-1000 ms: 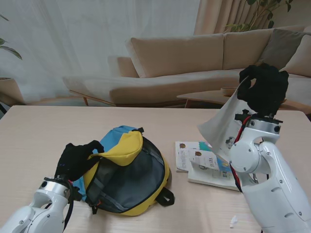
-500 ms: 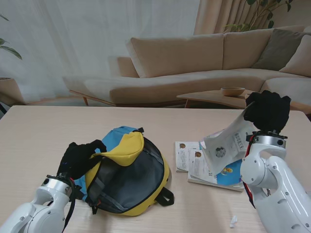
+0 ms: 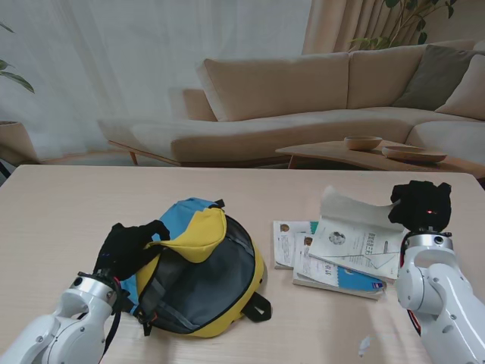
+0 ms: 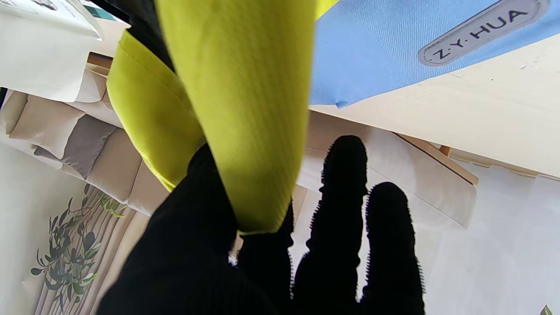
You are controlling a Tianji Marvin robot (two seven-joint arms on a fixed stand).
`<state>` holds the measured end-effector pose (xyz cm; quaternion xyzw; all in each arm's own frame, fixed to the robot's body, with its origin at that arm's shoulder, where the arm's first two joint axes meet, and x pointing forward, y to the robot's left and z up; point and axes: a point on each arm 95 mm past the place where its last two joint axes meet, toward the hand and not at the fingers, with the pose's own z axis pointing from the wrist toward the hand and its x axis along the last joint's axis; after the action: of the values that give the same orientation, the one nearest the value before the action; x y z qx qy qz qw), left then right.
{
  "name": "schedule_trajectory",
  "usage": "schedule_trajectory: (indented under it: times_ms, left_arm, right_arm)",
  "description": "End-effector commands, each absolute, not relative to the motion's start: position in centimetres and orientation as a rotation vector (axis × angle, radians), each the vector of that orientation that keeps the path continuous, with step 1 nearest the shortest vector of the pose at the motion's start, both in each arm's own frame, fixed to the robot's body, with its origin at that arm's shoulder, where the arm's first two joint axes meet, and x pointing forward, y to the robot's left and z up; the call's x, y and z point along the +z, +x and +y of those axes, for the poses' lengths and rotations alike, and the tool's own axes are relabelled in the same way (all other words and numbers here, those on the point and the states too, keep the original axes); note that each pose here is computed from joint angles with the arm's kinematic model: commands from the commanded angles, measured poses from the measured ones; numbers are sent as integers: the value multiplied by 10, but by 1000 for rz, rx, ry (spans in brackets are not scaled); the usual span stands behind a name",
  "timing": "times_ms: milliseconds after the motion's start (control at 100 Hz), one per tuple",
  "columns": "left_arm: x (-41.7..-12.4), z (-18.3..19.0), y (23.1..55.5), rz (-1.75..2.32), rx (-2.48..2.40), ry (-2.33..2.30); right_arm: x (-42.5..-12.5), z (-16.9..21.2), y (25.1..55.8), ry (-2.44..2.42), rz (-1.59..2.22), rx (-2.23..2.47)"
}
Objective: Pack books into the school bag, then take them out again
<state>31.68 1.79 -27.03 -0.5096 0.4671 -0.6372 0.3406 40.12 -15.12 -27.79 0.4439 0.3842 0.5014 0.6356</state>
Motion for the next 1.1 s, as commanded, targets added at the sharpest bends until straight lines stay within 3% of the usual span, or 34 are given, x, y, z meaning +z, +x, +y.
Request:
schedule_trajectory:
  times_ms: [0, 350, 670, 860, 1090]
  left_arm:
    - [-270, 15, 314, 1227, -1655, -1335]
    - [-270, 8, 306, 1428, -1621, -1397]
    - [-260, -4, 307, 1456, -1701, -1415]
    - [-272, -28, 321, 1666, -1615, -1479]
    - [-288, -51, 321, 1839, -1538, -1530]
  right_arm:
    - [-288, -163, 394, 1016, 927, 1100]
    - [-270, -175, 361, 1094, 1214, 1088]
    - [-263, -154, 357, 1167, 1106, 1400]
    - [-274, -154, 361, 1257, 1048, 1370]
    - [-317, -154, 347, 1449, 1222, 1323]
